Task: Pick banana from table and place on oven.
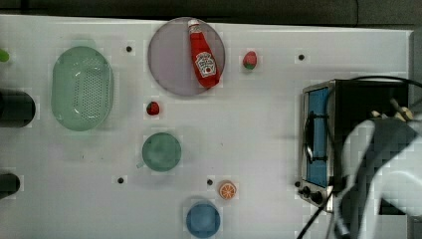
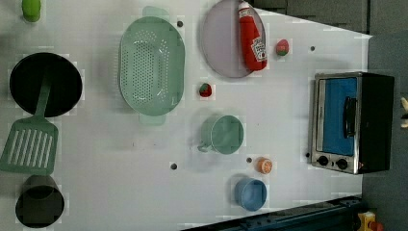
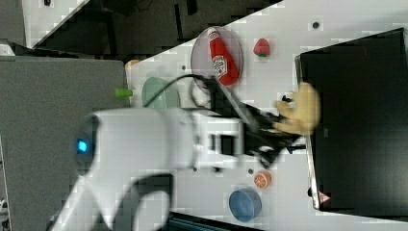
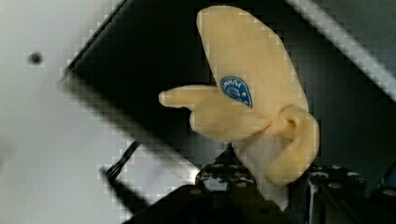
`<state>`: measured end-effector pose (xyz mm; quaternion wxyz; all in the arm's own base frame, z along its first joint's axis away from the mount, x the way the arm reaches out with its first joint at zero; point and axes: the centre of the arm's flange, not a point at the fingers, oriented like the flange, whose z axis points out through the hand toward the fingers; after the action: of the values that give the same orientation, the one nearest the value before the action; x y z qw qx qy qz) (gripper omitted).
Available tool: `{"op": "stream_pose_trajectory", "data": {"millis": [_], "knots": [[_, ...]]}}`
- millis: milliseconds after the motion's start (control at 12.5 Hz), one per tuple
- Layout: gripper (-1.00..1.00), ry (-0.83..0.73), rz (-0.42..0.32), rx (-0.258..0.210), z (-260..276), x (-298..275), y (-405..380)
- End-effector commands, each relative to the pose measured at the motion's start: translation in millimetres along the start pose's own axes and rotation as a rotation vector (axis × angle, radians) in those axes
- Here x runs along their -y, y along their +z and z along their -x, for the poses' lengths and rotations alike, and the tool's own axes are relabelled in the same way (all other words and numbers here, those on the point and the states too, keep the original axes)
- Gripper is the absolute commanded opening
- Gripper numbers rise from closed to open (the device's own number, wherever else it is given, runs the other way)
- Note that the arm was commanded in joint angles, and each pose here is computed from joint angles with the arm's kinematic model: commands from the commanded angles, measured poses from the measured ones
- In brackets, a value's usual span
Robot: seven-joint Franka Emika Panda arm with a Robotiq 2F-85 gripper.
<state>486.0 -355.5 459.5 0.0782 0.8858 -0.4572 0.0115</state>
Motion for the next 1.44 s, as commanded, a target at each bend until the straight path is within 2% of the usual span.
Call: {"op": "stream_pose_trajectory", "data": {"millis": [80, 240, 320, 400, 720, 880, 960, 1120, 1200, 1280, 1440], "knots": [[-0.48, -0.122, -0.056, 0.013, -11, -14, 5], [-0.48, -0.097, -0.100, 0.032, -19, -17, 28], [-0.48, -0.097, -0.091, 0.027, -23, -20, 36], [-0.39, -0.095, -0.083, 0.026, -24, -20, 43], [0.48, -0.091, -0.070, 0.051, -20, -22, 60], [0.91, -0.090, -0.074, 0.041, -22, -25, 54], [1.00, -0.109, -0.084, 0.025, -23, -24, 42], [1.00, -0.154, -0.102, -0.027, -21, -16, -2], [1.00, -0.178, -0.121, -0.033, -14, -9, -25], [1.00, -0.214, -0.141, -0.009, -1, 2, -46], [1.00, -0.274, -0.175, 0.083, 42, 38, -79]]}}
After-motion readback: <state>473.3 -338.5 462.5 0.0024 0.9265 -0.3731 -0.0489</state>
